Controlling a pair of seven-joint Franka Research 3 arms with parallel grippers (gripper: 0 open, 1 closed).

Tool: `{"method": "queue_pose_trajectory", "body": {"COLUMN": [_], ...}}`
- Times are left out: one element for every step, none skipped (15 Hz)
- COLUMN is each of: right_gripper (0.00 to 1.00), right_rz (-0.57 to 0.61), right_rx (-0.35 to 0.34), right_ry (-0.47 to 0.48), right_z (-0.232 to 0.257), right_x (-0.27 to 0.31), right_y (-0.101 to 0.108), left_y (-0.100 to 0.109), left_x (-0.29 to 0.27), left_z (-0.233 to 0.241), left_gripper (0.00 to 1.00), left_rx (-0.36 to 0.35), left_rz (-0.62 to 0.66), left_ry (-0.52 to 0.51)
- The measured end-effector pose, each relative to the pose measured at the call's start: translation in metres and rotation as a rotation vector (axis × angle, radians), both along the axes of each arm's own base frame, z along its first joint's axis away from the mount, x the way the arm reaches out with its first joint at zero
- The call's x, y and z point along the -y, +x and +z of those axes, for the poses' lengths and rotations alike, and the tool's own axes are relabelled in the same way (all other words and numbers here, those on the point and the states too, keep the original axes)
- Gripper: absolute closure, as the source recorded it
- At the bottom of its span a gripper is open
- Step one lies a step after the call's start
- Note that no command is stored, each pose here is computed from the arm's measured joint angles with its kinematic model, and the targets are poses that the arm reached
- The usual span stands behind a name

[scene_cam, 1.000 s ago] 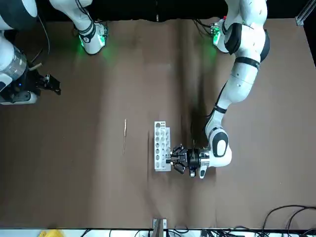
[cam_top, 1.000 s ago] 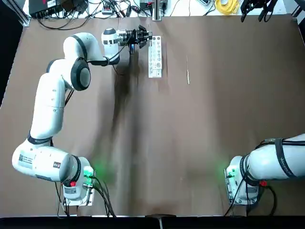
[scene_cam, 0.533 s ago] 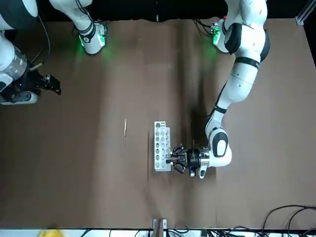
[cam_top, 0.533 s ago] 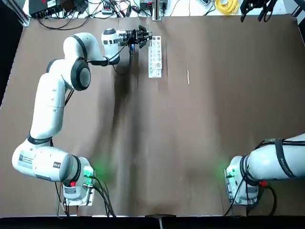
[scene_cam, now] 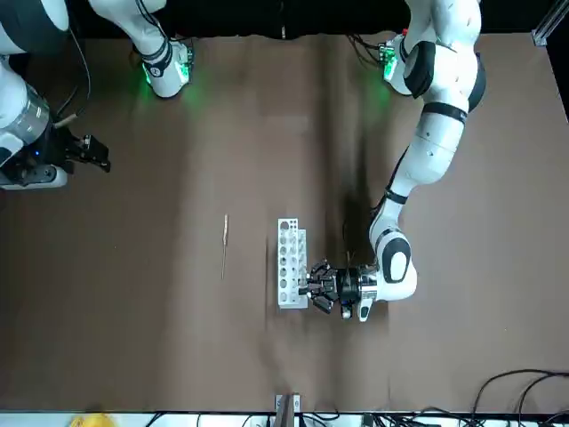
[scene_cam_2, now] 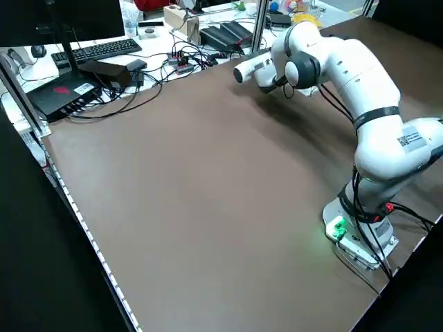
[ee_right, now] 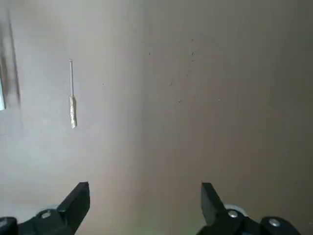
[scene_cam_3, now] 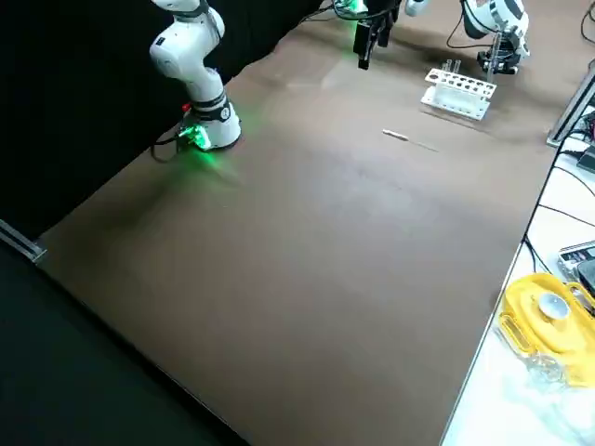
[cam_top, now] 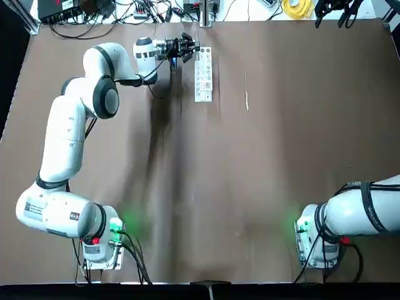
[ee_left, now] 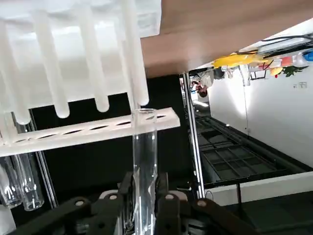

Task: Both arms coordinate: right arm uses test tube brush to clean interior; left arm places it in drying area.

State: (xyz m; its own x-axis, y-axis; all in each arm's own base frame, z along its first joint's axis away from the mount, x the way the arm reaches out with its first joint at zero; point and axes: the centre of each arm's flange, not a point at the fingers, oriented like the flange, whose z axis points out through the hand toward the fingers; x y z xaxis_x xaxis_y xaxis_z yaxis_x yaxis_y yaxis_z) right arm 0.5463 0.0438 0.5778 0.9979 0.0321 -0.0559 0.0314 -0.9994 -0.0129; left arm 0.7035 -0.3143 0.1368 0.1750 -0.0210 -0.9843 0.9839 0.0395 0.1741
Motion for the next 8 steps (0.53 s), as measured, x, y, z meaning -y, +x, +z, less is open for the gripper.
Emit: {"method": "queue_pose_trajectory", "body": {"right_gripper": [0.0, 0.0, 0.0, 0.0, 0.0, 0.0, 0.0, 0.0], "right_rz": [0.0, 0.0, 0.0, 0.0, 0.0, 0.0, 0.0, 0.0], "right_rx": [0.0, 0.001, 0.001, 0.001, 0.001, 0.001, 0.001, 0.002], "right_ry": [0.0, 0.0, 0.0, 0.0, 0.0, 0.0, 0.0, 0.0], "right_z": [0.0, 0.0, 0.0, 0.0001, 0.0001, 0.0001, 0.0001, 0.0001], "right_x": [0.0, 0.0, 0.0, 0.0, -0.0001, -0.0001, -0.0001, -0.0001], "right_y": [0.0, 0.0001, 0.0001, 0.0001, 0.0001, 0.0001, 0.0001, 0.0002], "left_y": [0.0002, 0.0004, 0.0006, 0.0011, 0.0014, 0.0016, 0.0016, 0.0017], "left_x": [-0.0003, -0.0004, -0.0007, -0.0014, -0.0018, -0.002, -0.0021, -0.0023], "left_z": [-0.0002, -0.0002, -0.0004, -0.0008, -0.001, -0.001, -0.0011, -0.0011], "left_gripper": [0.77, 0.77, 0.77, 0.77, 0.77, 0.77, 0.77, 0.77], "left_rx": [0.0, 0.0, -0.001, -0.001, -0.002, -0.002, -0.002, -0.002], "left_rz": [0.002, 0.003, 0.006, 0.011, 0.013, 0.014, 0.015, 0.015], "left_ry": [0.001, 0.002, 0.003, 0.007, 0.008, 0.009, 0.009, 0.01]}}
